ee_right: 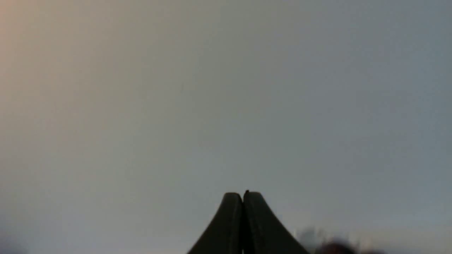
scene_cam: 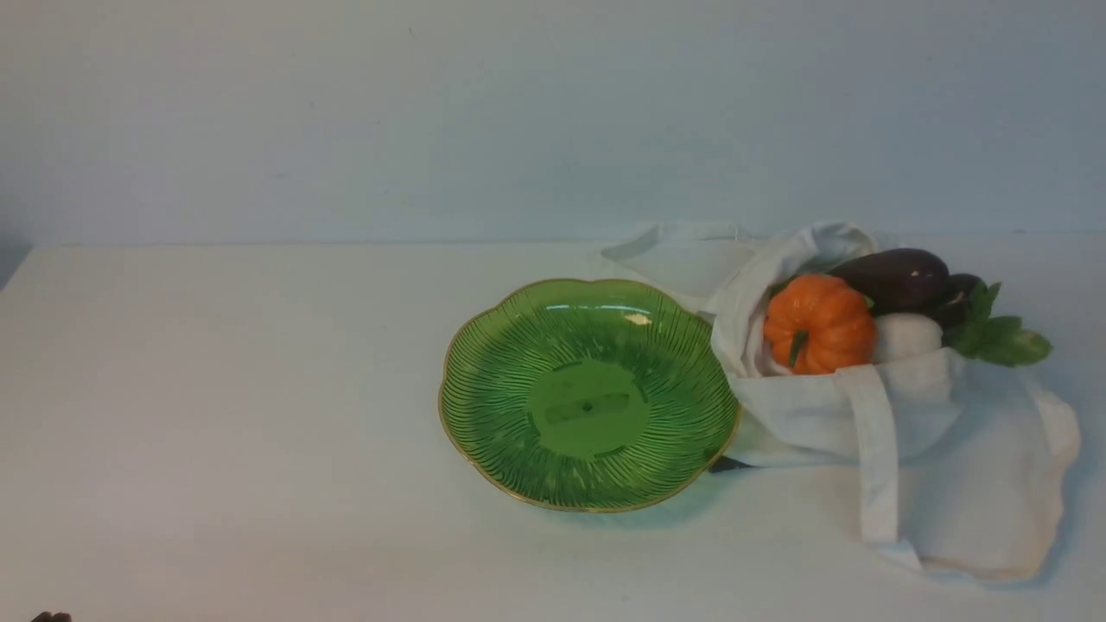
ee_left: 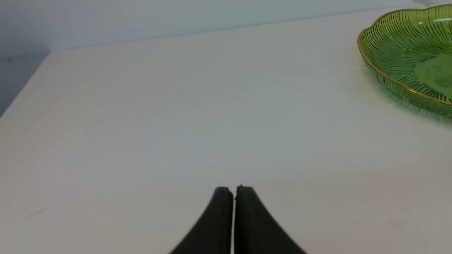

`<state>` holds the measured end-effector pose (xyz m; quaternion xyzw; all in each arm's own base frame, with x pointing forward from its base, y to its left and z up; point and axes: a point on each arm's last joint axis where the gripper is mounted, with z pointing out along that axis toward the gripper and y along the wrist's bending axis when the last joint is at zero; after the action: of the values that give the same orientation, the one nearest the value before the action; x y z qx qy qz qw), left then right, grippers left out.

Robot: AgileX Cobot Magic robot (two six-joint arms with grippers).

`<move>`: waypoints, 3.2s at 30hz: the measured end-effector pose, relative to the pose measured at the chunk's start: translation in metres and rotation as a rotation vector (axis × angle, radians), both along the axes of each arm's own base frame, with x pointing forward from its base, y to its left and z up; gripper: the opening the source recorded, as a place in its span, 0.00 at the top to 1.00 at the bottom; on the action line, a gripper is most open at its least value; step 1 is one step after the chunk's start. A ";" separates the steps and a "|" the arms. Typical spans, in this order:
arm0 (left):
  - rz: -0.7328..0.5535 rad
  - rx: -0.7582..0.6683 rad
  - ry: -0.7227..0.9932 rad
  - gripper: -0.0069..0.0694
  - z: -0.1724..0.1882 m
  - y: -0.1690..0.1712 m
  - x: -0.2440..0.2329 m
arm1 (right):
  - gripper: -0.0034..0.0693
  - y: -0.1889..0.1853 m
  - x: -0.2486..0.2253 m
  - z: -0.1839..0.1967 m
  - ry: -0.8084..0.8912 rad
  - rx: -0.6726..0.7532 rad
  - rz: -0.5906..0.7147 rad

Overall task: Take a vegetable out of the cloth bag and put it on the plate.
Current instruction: Use the right arm to grab a pumpkin from the bag, then use the right arm to put the pumpkin into the empty plate on the left

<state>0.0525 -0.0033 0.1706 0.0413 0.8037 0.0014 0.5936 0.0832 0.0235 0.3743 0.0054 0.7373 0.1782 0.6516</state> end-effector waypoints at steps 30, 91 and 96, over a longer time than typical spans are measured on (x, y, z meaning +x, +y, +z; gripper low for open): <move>0.000 0.000 0.000 0.92 0.000 0.000 0.000 | 0.13 0.065 0.271 -0.111 0.684 -0.403 0.308; 0.000 0.000 0.000 0.92 0.000 0.000 0.000 | 0.31 0.235 0.303 -0.171 0.666 -0.224 0.518; 0.000 0.000 0.000 0.92 0.000 0.000 0.000 | 0.18 0.232 0.305 -0.175 0.649 -0.332 0.532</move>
<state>0.0525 -0.0033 0.1706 0.0413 0.8037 0.0014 0.5936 0.3881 0.2555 0.1990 -0.2335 0.8977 0.2080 0.3104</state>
